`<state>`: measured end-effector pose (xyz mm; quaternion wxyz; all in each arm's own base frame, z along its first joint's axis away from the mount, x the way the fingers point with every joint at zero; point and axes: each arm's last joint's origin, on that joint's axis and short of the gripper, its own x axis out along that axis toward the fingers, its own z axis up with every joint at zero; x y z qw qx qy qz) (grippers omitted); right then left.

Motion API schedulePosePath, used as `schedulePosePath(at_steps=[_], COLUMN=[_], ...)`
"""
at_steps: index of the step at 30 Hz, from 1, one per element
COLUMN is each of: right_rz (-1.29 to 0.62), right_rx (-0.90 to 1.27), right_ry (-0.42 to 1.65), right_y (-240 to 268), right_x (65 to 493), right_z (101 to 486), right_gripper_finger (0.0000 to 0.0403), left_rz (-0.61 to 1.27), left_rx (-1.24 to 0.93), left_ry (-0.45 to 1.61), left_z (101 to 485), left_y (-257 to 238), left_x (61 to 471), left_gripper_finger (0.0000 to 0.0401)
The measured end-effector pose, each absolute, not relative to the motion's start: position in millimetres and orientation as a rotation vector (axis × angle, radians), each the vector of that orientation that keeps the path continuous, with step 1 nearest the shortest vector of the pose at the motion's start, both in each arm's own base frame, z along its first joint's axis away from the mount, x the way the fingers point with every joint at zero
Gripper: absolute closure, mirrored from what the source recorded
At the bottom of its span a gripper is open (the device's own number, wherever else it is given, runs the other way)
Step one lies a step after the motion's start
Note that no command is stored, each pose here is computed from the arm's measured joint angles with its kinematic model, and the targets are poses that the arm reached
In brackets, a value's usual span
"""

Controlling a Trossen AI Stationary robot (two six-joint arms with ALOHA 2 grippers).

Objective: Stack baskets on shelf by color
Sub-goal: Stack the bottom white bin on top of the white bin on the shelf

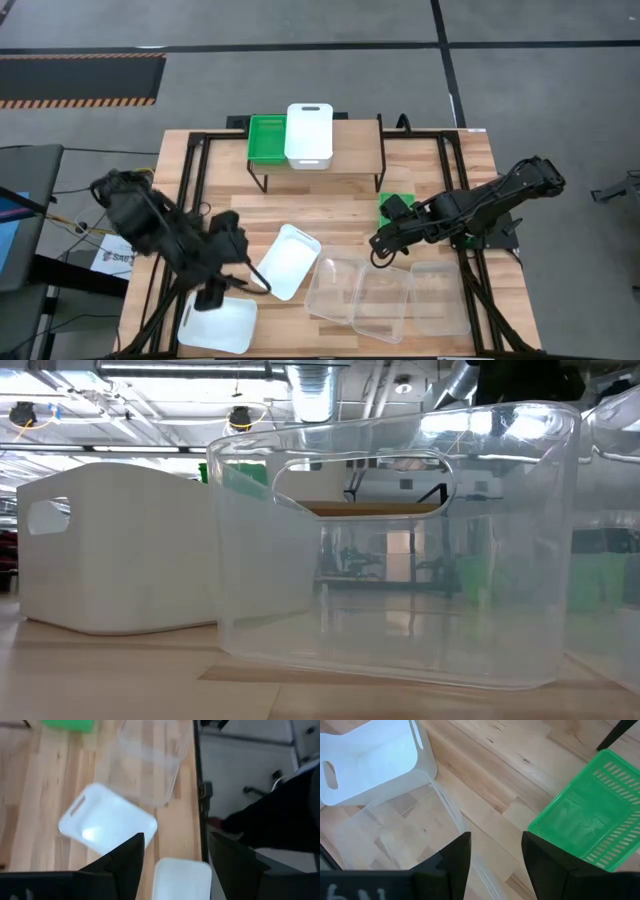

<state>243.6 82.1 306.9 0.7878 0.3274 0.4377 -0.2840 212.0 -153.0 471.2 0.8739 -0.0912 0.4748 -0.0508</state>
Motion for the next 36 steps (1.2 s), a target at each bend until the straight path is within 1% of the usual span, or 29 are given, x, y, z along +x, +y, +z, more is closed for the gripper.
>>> schedulePosePath(at_steps=[7,12,15,20,24,31,36], right_rz=[-0.63,-0.634,-0.582,-0.525,-0.516,-0.497,-0.49], right_rx=[0.709,0.738,0.747,0.776,0.782,0.804,0.81], right_ry=[0.953,0.968,1.009,1.069,1.071,1.052,1.043], right_y=[84,91,97,105,109,112,112], right_x=[249,265,275,287,288,283,283], right_z=[301,286,277,264,263,270,271], right_gripper_finger=[0.0202,0.0202,0.0202,0.0202,0.0202,0.0202,0.0202], left_rz=[-0.087,-0.025,0.065,0.288,0.424,0.578,0.592], left_rx=[-0.18,-0.245,-0.303,-0.502,-0.667,-0.869,-0.953], left_ry=[1.165,1.243,1.211,1.078,1.061,1.084,1.097], left_z=[420,384,368,338,310,260,241], left_y=[-193,-221,-235,-248,-249,-243,-240], left_x=[208,198,190,185,188,197,203], left_gripper_finger=[0.0193,0.0193,0.0193,0.0193,0.0193,0.0193,0.0193])
